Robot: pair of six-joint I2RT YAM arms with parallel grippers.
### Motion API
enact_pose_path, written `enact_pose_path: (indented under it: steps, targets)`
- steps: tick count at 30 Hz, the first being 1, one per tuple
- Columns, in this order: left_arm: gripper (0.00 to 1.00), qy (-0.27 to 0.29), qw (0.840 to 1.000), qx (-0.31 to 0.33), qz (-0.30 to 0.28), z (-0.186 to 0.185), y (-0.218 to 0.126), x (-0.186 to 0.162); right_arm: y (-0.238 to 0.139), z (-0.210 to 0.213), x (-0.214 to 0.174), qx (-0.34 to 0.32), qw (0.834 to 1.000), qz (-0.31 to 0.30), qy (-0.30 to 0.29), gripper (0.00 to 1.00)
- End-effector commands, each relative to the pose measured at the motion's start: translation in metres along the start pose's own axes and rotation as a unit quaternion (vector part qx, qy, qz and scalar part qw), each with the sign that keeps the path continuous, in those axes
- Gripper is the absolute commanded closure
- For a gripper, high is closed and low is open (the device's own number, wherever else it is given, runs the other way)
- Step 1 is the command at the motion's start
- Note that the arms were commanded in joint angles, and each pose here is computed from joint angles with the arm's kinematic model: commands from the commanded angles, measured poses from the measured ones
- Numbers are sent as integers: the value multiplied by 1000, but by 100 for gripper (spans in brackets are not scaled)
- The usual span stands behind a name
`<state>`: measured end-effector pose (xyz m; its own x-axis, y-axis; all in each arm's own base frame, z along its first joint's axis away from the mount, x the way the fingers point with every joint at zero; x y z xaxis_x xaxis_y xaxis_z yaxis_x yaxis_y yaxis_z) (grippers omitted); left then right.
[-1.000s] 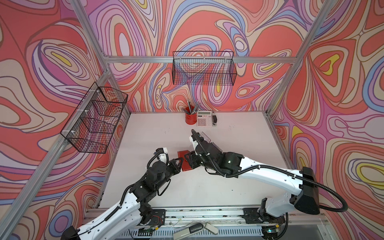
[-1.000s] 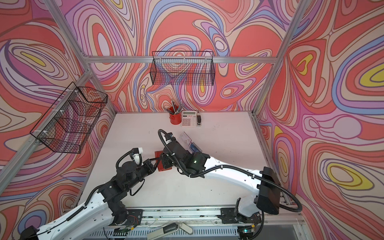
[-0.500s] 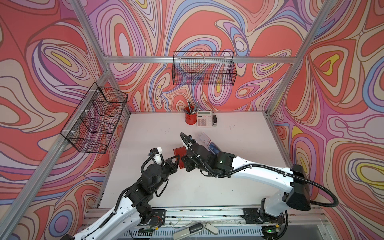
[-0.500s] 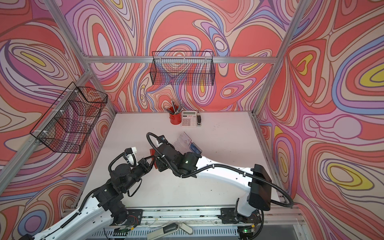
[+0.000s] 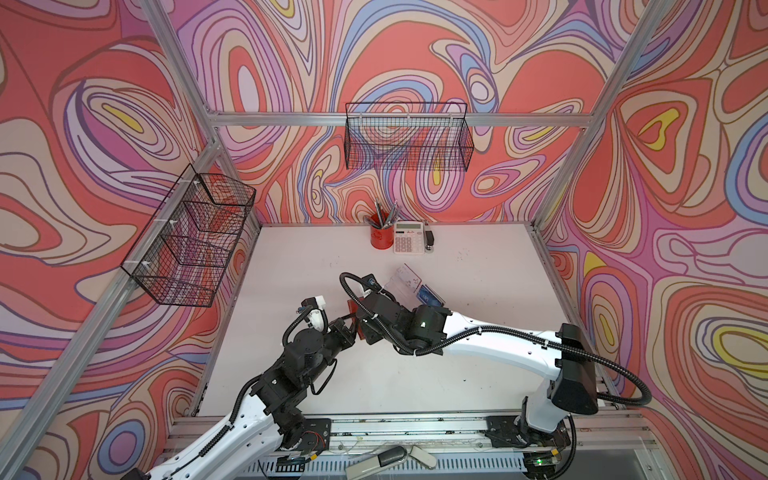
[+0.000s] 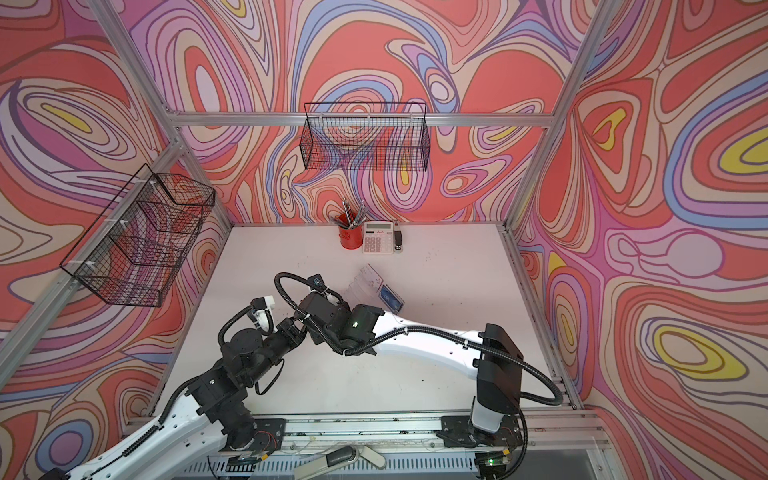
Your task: Put the credit cards into the card holder
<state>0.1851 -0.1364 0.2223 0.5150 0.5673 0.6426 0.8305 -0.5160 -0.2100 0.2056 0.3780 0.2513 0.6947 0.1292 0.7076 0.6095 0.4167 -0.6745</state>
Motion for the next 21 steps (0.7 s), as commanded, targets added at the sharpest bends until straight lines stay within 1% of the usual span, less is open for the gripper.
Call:
enact_pose_path:
  steps: [1, 2, 7, 15, 21]
  targets:
    - [100, -11, 999, -30, -13, -9, -4, 6, 1, -6, 1, -28, 1000, -2, -8, 97]
    - [100, -12, 999, -29, -13, -9, -4, 5, 1, -5, 1, -25, 1000, -2, -7, 100]
    - [100, -12, 999, -27, -17, -7, -5, 5, -4, -4, 1, -9, 1000, -1, -5, 100]
    - [100, -14, 1000, -23, -17, -2, -6, 2, -20, -5, 6, 25, 999, -18, 7, 100]
    - [100, -15, 1000, -16, -18, 3, -8, 0, -34, -14, 10, 26, 998, -44, 21, 100]
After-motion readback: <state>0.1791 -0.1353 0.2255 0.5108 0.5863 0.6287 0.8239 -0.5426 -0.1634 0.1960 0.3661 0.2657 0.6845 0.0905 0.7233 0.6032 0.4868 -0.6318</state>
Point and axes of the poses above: each gripper's point midway between its finger pads, its own y axis out along the fingers, its own z axis along the line the jaws close on, x = y × z, the point moved 6 cm from there along -y, back along the fingers, and after that the axes turned 10 degrees about y, right-handed, at the moved point
